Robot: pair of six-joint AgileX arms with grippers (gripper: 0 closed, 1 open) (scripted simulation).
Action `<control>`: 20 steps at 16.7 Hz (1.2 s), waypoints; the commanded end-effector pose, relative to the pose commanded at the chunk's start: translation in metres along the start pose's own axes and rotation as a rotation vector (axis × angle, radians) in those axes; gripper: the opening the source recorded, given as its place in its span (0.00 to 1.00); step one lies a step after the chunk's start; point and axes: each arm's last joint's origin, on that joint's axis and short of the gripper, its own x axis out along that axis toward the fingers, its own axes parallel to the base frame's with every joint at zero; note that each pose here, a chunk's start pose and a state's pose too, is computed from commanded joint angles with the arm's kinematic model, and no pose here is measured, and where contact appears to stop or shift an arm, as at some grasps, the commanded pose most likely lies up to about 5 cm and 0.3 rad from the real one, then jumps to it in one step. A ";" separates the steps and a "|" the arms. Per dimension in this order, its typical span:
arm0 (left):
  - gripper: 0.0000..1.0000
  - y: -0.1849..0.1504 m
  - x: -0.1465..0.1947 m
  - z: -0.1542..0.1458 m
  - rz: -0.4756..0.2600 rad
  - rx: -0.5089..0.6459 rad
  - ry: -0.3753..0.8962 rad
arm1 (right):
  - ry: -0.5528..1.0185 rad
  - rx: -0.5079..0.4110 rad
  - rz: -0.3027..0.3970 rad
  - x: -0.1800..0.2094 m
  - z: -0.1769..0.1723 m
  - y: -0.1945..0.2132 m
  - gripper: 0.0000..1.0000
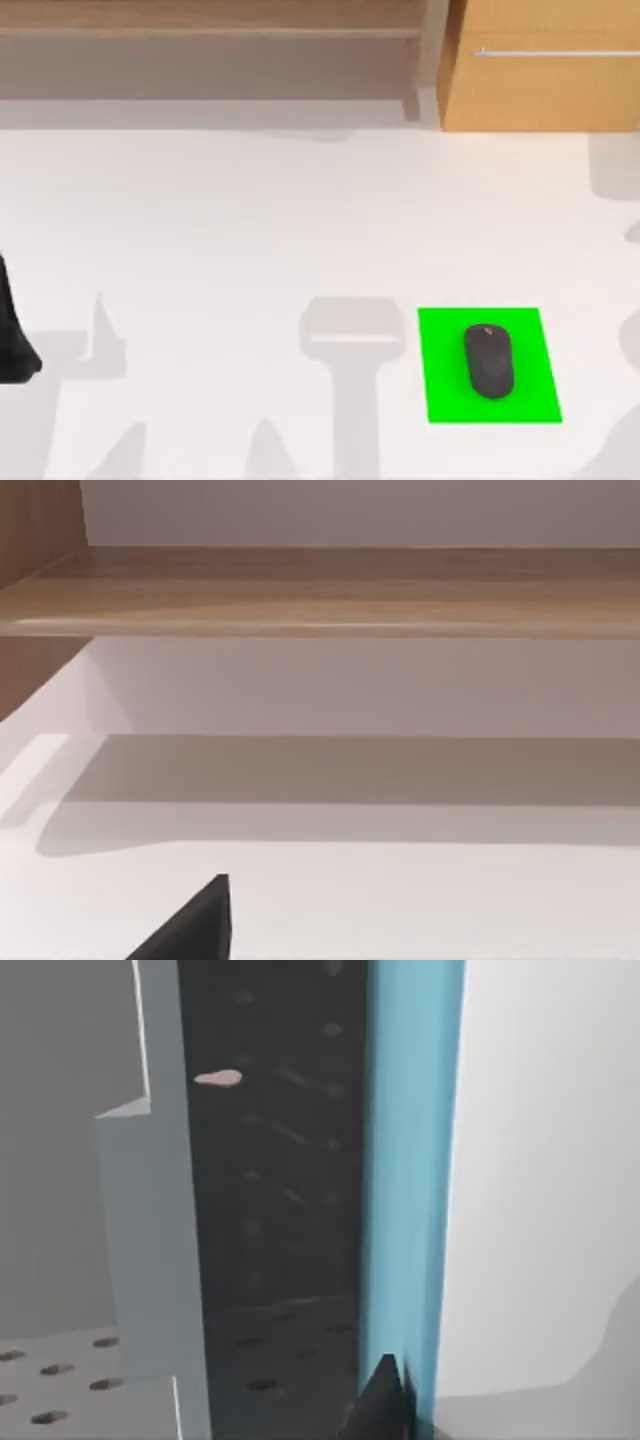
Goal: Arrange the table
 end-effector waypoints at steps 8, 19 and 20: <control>1.00 0.000 0.000 0.000 0.000 0.000 0.000 | 0.002 0.002 -0.001 0.017 -0.001 0.001 0.00; 1.00 0.000 0.000 0.000 0.000 0.000 0.000 | 0.000 0.000 0.000 0.030 0.000 0.003 0.30; 1.00 0.000 0.000 0.000 0.000 0.000 0.000 | 0.000 0.000 0.000 0.030 0.000 0.003 0.38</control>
